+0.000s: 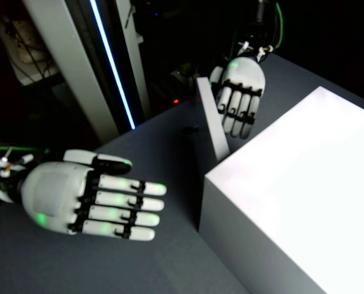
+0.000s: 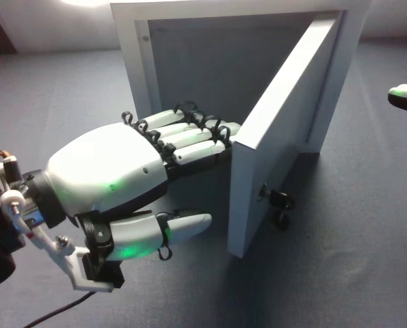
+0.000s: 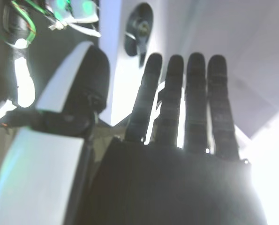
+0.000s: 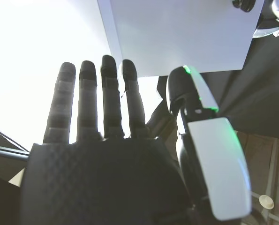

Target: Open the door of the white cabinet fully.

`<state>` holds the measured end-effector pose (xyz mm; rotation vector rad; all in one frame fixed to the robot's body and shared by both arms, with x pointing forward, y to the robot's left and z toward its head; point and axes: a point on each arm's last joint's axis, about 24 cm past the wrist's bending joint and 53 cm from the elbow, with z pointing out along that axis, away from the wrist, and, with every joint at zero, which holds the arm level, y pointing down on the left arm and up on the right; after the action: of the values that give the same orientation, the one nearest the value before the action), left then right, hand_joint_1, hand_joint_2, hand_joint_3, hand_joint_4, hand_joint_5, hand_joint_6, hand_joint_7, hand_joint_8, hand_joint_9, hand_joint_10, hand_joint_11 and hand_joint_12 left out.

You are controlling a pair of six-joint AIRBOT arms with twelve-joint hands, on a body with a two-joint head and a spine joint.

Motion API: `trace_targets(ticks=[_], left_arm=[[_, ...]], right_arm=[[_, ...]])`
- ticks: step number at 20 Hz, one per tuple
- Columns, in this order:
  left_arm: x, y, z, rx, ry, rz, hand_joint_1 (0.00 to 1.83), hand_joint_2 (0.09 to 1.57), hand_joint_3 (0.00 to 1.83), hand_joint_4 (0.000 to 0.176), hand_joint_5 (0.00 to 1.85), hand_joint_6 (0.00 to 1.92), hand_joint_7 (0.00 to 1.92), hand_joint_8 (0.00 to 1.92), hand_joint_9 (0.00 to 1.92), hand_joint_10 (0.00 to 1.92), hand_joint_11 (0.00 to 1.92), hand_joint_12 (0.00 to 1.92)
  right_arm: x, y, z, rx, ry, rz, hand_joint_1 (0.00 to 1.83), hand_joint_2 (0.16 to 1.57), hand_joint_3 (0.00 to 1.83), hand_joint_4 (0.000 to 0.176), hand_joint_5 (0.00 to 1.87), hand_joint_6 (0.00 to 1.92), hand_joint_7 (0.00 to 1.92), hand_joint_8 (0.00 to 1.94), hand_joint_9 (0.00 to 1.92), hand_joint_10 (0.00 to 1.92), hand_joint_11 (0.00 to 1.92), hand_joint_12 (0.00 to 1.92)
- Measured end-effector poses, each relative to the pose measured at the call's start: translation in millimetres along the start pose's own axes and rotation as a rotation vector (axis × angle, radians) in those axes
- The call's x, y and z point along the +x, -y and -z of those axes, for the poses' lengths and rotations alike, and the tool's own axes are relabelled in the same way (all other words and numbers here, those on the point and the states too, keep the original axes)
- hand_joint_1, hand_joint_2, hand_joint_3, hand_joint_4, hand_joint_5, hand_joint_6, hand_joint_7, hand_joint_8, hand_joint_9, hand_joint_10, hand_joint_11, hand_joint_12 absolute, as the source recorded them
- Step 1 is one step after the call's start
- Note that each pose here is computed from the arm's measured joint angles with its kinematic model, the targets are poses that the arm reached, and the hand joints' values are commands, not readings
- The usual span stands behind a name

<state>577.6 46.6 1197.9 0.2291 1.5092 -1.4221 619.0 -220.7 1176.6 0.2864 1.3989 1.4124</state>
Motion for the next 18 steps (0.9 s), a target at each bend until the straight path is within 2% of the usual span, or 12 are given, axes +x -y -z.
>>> trace_targets(ticks=[3,4,6,7,8,10,13,18], left_arm=[[3.1,3.7,-5,0.015,-0.017,-0.011,0.33,1.47,0.0,0.0,0.16,0.0,0.16,0.0,0.18,0.0,0.01,0.51],[3.2,4.1,-7,0.019,-0.019,-0.014,0.25,1.49,0.01,0.0,0.13,0.01,0.13,0.01,0.16,0.0,0.01,0.48],[3.9,9.4,-12,0.04,-0.021,-0.011,0.25,1.51,0.0,0.0,0.15,0.0,0.14,0.0,0.17,0.0,0.07,0.36],[4.9,12.2,-15,0.053,-0.024,-0.016,0.27,1.51,0.0,0.0,0.14,0.0,0.14,0.0,0.18,0.0,0.12,0.27],[7.1,13.9,-17,0.059,-0.025,-0.007,0.36,1.49,0.0,0.0,0.15,0.0,0.14,0.0,0.19,0.0,0.18,0.17],[10.2,17.1,-21,0.074,-0.036,-0.004,0.36,1.48,0.0,0.0,0.17,0.0,0.17,0.0,0.19,0.0,0.19,0.16],[14.4,19.7,-25,0.084,-0.047,-0.002,0.45,1.46,0.0,0.0,0.17,0.0,0.14,0.0,0.15,0.0,0.15,0.12],[18.8,30.2,-36,0.12,-0.048,0.001,0.54,1.41,0.0,0.0,0.24,0.01,0.23,0.01,0.21,0.01,0.22,0.12]], right_arm=[[0,0.4,0,0.001,0.001,-0.001,0.51,1.38,0.0,0.0,0.36,0.0,0.34,0.0,0.21,0.0,0.16,0.01],[0,0.4,0,0.001,0.001,-0.001,0.51,1.38,0.0,0.0,0.36,0.0,0.34,0.0,0.22,0.0,0.18,0.02],[0,0.3,0,0.001,-0.001,-0.001,0.54,1.39,0.0,0.0,0.36,0.0,0.35,0.0,0.23,0.01,0.18,0.02],[0,0.3,0,0.001,-0.001,-0.001,0.56,1.39,0.0,0.0,0.36,0.0,0.36,0.01,0.24,0.01,0.18,0.02],[0,0.6,0,0.002,0.0,-0.002,0.58,1.38,0.0,0.0,0.38,0.01,0.37,0.01,0.24,0.0,0.17,0.01],[0,0.8,0,0.003,0.001,-0.002,0.55,1.39,0.0,0.0,0.37,0.0,0.36,0.0,0.24,0.0,0.18,0.02],[0,0.9,0,0.003,0.001,-0.001,0.58,1.38,0.0,0.0,0.36,0.0,0.35,0.0,0.22,0.0,0.16,0.01],[0,0.8,0,0.003,0.002,-0.002,0.55,1.38,0.0,0.0,0.35,0.0,0.33,0.0,0.21,0.0,0.16,0.01]])
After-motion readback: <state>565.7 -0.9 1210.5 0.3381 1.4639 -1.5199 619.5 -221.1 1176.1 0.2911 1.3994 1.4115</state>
